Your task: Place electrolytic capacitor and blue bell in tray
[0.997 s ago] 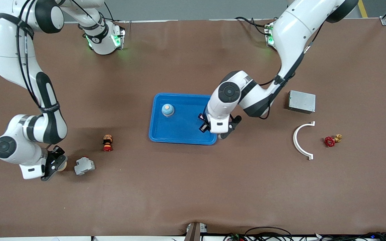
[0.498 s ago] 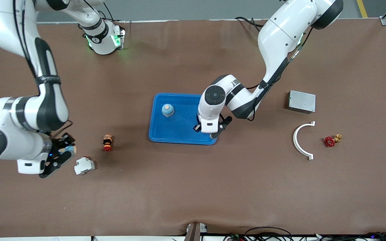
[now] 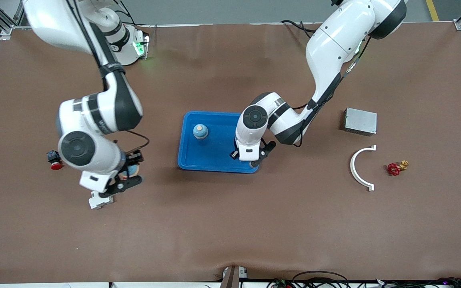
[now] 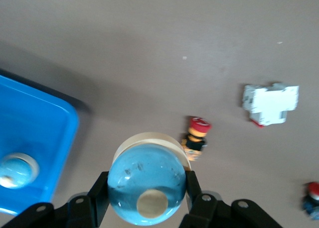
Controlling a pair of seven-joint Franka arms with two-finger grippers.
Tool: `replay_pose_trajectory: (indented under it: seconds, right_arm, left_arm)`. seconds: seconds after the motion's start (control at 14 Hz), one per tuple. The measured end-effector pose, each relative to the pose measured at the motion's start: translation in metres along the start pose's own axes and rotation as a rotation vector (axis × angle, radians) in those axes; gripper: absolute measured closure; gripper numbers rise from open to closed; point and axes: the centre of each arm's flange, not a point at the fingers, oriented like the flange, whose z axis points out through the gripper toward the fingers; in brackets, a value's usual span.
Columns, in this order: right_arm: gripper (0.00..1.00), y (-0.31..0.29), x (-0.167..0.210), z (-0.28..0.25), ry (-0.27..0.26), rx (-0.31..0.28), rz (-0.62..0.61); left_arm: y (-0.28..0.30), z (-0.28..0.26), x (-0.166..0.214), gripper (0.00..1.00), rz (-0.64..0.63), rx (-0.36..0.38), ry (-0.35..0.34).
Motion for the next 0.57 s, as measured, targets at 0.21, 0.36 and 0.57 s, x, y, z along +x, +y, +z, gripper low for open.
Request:
replay_pose_trajectory:
  seconds: [0.21,0.36,0.57]
  right_arm:
    - [0.36,-0.048,0.000,0.001,0.016,0.000,0.051]
    - [0.36,-0.076,0.001,0.008,0.030,0.009,0.095]
    - [0.36,-0.123,-0.001,0.032,0.029,0.000,0.142]
  left_arm:
    - [0.008,-0.016,0.017,0.22,-0.019,-0.029,0.023]
    - [0.013,-0.048,0.036,0.02,-0.034,-0.045,0.049]
    - [0.007,-0.114,0.067,0.00,-0.020,-0.026,0.097]
